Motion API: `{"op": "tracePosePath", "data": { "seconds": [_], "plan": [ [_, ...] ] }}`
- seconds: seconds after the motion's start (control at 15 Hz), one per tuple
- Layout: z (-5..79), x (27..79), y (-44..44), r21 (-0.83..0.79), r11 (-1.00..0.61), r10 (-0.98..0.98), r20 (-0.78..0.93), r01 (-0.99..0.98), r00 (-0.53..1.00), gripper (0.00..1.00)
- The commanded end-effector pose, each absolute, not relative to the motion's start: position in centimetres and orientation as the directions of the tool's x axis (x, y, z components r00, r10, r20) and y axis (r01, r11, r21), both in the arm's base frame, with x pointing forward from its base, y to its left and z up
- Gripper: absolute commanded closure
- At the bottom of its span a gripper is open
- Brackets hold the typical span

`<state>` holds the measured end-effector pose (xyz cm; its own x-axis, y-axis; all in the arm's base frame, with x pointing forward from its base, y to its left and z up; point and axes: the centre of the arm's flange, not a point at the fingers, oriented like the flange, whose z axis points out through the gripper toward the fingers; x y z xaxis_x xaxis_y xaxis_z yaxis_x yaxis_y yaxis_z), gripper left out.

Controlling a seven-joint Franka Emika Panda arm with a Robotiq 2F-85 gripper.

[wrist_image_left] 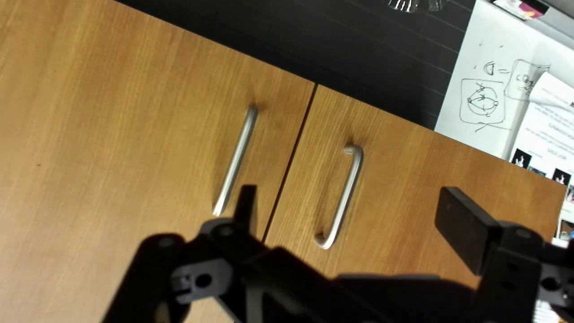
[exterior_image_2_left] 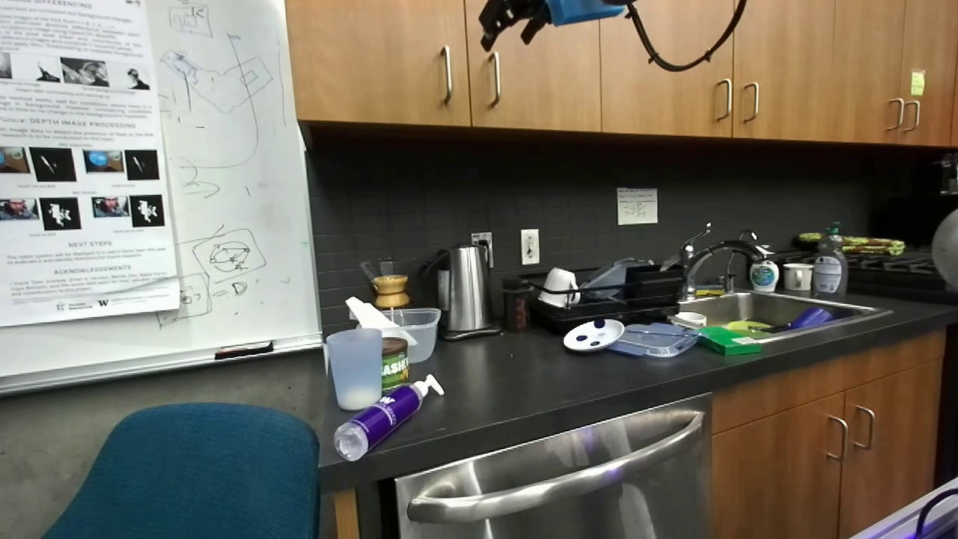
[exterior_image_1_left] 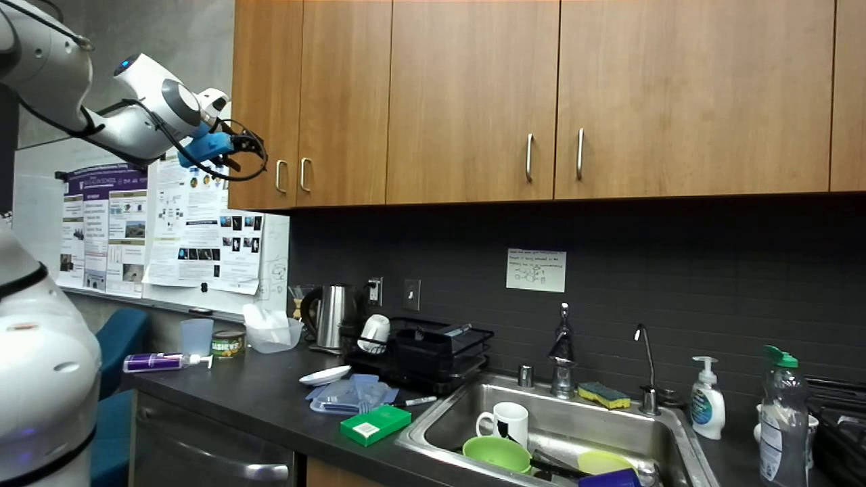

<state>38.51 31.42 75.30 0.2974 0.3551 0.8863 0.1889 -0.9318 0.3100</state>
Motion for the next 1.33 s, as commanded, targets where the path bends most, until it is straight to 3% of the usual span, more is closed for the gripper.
{"op": "tracePosePath", "data": {
  "seconds": [0.0,1.27],
  "plan": [
    [75.35,38.45,31.65,0.310,-0.931,0.356,0.885,0.192,0.298,0.00],
    [75.33,38.82,31.59,0.304,-0.932,0.352,0.885,0.196,0.303,0.00]
  ]
}}
